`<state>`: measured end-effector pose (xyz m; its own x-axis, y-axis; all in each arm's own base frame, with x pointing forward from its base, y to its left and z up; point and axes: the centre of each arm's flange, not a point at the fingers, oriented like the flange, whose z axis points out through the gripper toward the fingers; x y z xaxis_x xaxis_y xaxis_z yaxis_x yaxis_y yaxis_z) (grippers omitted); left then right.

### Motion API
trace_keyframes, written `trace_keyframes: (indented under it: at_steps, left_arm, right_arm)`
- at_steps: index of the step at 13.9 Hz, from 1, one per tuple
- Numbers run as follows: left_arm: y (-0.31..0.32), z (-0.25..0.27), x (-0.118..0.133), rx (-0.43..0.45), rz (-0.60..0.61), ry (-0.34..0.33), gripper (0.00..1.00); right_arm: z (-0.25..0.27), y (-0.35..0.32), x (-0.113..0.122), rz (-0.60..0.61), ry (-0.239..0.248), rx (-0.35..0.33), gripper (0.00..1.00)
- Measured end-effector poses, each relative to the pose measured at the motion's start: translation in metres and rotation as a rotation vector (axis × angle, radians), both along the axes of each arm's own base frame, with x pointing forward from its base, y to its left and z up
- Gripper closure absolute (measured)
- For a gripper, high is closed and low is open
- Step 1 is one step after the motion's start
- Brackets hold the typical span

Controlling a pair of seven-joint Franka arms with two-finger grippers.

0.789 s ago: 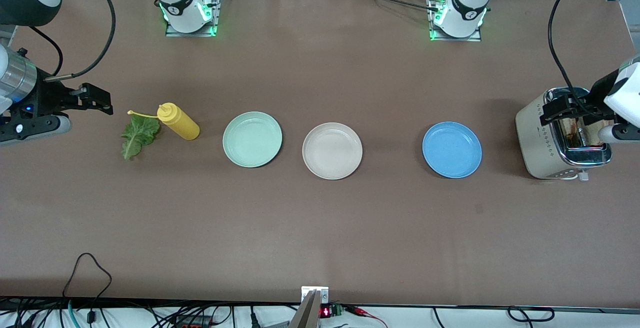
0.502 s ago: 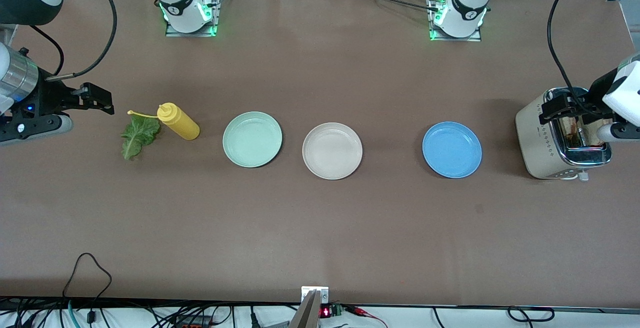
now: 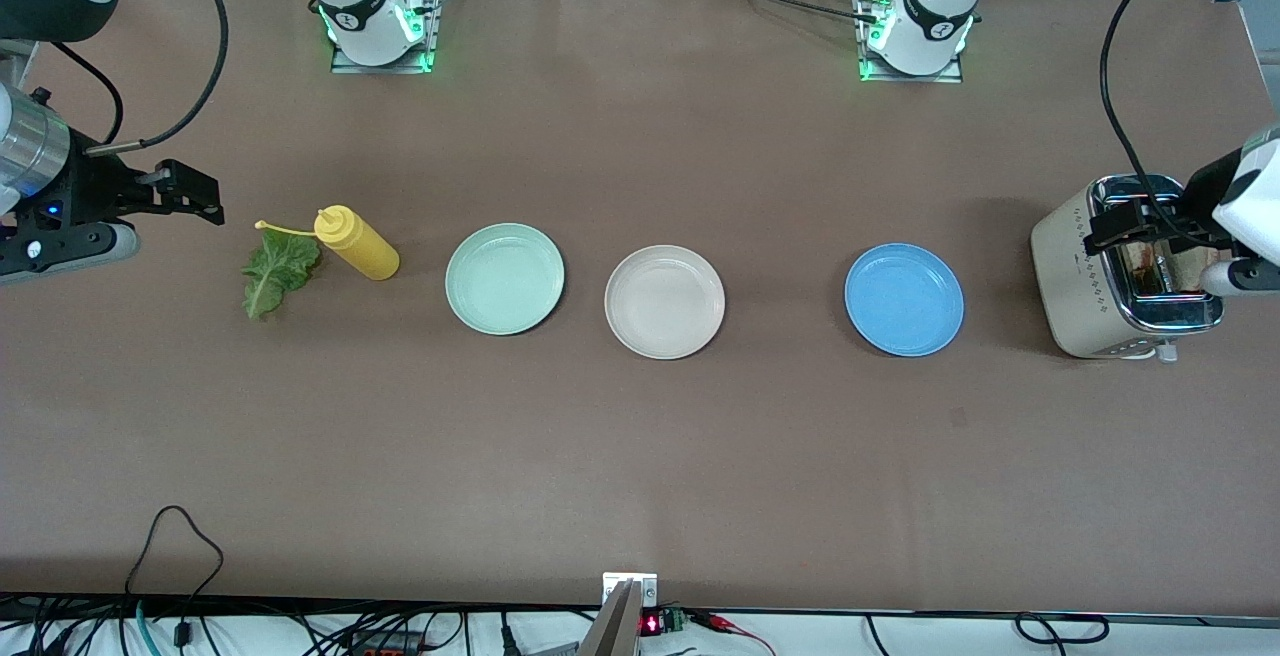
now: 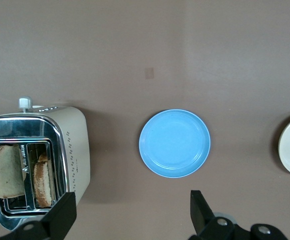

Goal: Make sandwich in beige plate with both arms
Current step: 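Reach the left gripper down to the bread slice in the toaster, then grasp the bread slice and lift it out of the toaster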

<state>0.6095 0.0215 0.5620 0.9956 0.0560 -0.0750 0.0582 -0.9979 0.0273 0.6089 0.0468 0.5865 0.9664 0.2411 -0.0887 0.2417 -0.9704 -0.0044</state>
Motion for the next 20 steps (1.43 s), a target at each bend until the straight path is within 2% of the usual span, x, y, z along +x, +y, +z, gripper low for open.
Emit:
trace_keyframes:
  at_steps: [5, 8, 10, 15, 20]
  left_arm:
    - [0.057, -0.068, 0.023, 0.116, 0.043, 0.103, 0.0]
    - [0.115, -0.108, 0.024, 0.098, 0.116, 0.164, 0.0]
    - [0.135, -0.129, 0.018, 0.086, 0.145, 0.22, 0.0]
    - [0.165, -0.176, -0.007, 0.049, 0.167, 0.347, 0.0]
    - [0.168, -0.209, -0.025, 0.029, 0.17, 0.423, 0.02]
  right_arm:
    - [-0.014, -0.001, -0.001, -0.001, 0.013, 0.0, 0.0]
    - [-0.023, -0.005, -0.006, -0.001, -0.056, 0.012, 0.0]
    - [-0.029, -0.017, -0.014, -0.018, -0.071, 0.019, 0.0]
    - [-0.048, -0.038, -0.023, -0.053, -0.027, 0.018, 0.0]
    - [-0.07, -0.041, -0.027, -0.058, 0.018, 0.017, 0.0]
